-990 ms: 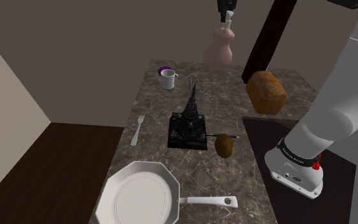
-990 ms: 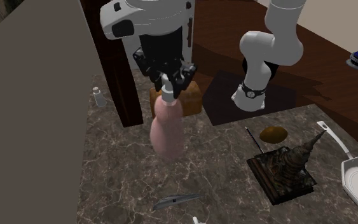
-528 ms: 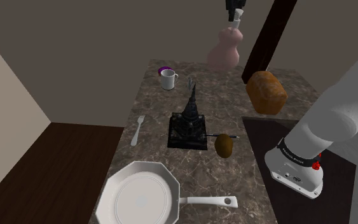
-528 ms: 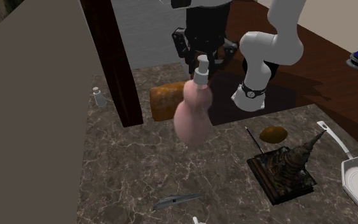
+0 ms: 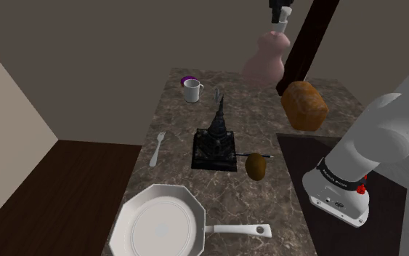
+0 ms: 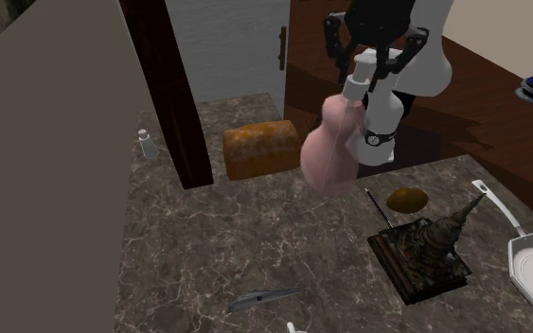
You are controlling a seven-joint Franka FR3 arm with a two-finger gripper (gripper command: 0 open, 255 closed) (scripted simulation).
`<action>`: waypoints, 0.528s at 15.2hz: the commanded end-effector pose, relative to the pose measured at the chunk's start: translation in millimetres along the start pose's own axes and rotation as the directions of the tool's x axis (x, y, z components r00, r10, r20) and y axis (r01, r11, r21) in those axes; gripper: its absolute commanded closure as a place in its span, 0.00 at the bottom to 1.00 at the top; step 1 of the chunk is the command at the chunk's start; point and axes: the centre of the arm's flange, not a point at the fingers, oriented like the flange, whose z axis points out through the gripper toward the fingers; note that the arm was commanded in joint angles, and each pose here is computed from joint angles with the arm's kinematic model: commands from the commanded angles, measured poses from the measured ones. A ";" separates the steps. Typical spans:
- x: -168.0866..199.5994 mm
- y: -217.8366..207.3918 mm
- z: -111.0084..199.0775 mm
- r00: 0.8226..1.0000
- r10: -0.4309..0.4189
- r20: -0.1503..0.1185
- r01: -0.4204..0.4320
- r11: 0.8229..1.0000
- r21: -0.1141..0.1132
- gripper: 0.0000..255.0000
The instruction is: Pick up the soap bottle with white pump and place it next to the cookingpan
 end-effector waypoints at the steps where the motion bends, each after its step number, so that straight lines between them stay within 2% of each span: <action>1: -21.3 -13.9 -2.0 1.000 0.001 0.000 -0.001 1.000 0.000 1.00; 8: -91.3 -71.7 -19.4 1.000 0.001 0.000 -0.001 1.000 0.000 1.00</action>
